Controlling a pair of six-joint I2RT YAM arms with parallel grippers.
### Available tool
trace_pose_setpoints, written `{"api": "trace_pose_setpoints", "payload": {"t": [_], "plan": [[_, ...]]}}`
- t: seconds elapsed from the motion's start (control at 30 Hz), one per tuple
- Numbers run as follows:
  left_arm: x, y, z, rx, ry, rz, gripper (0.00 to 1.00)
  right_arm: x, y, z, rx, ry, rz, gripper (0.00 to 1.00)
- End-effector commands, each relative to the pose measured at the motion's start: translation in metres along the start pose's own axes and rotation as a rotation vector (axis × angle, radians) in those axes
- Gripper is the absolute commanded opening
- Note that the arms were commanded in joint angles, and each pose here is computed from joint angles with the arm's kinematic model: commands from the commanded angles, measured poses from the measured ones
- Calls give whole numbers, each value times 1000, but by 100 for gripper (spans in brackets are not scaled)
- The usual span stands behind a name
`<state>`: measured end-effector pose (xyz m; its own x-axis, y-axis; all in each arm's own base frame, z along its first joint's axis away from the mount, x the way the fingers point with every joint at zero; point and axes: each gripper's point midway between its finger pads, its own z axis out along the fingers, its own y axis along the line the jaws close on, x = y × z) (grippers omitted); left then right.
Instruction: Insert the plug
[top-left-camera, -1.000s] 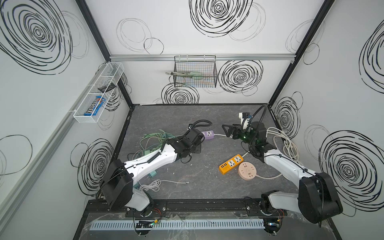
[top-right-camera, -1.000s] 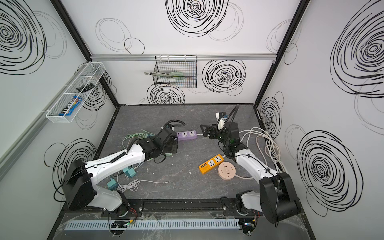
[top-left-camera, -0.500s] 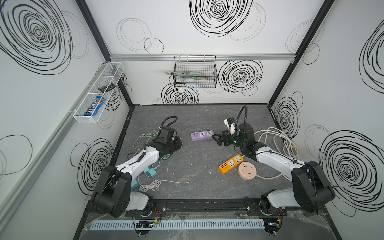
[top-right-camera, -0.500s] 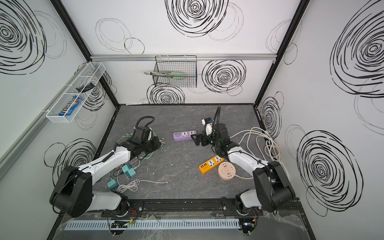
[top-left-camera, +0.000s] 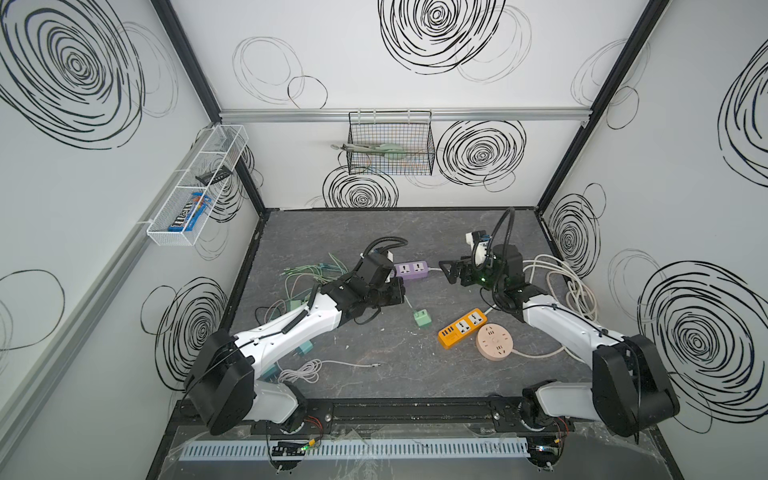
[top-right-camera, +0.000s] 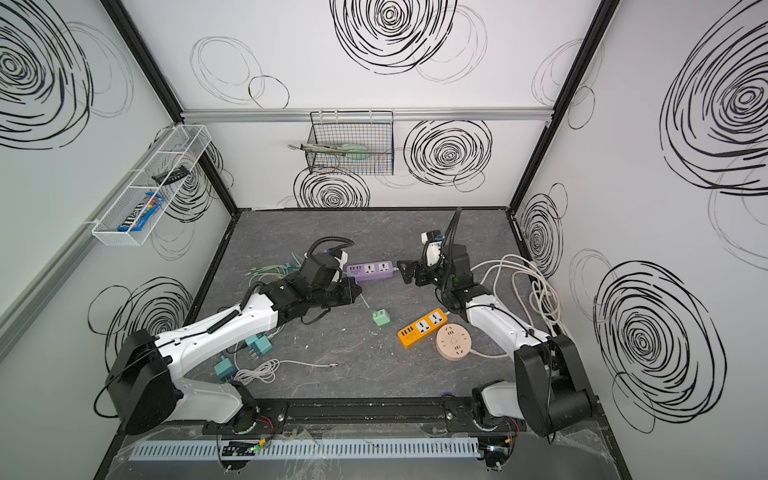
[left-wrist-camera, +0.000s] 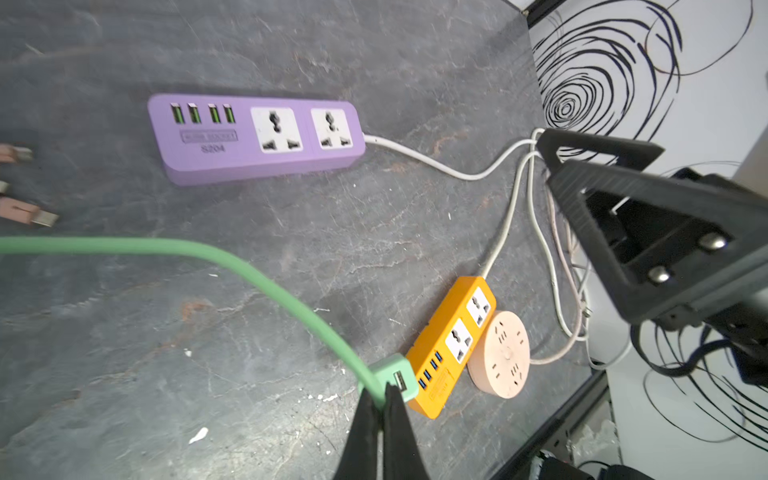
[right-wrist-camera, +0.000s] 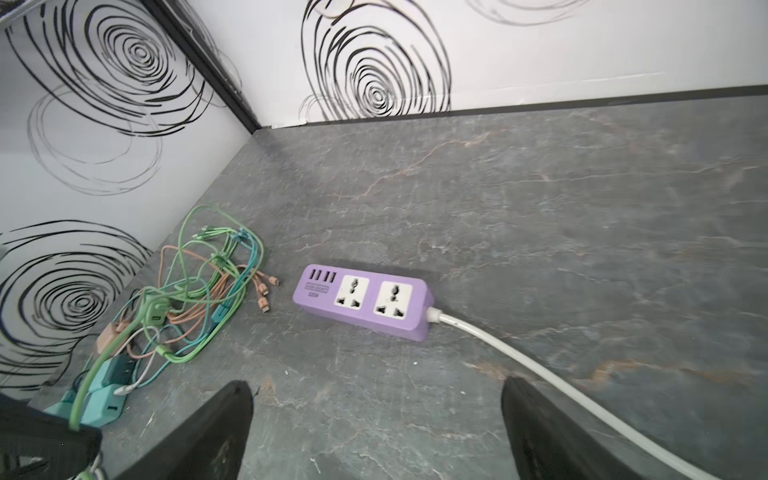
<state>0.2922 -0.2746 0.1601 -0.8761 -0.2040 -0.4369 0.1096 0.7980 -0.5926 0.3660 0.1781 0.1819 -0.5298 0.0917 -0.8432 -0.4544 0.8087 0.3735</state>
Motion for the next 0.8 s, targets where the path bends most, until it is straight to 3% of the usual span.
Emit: {"api": "trace_pose_setpoints", "payload": {"t": [0.0,0.27,0.47,0.77], "plan": [[6,19,21,49,61,-134,0,0,15,-5,-76,-11,-63,98],[-20,97,44,-86,13,-281,0,29,39,10,-146,97,-131,99],[-29,114,47,-135,2,-287,0,64,55,23,-170,225,-196,98],[-29,126,49,-171,31,-220,0,129,90,35,-283,462,-448,91]]}}
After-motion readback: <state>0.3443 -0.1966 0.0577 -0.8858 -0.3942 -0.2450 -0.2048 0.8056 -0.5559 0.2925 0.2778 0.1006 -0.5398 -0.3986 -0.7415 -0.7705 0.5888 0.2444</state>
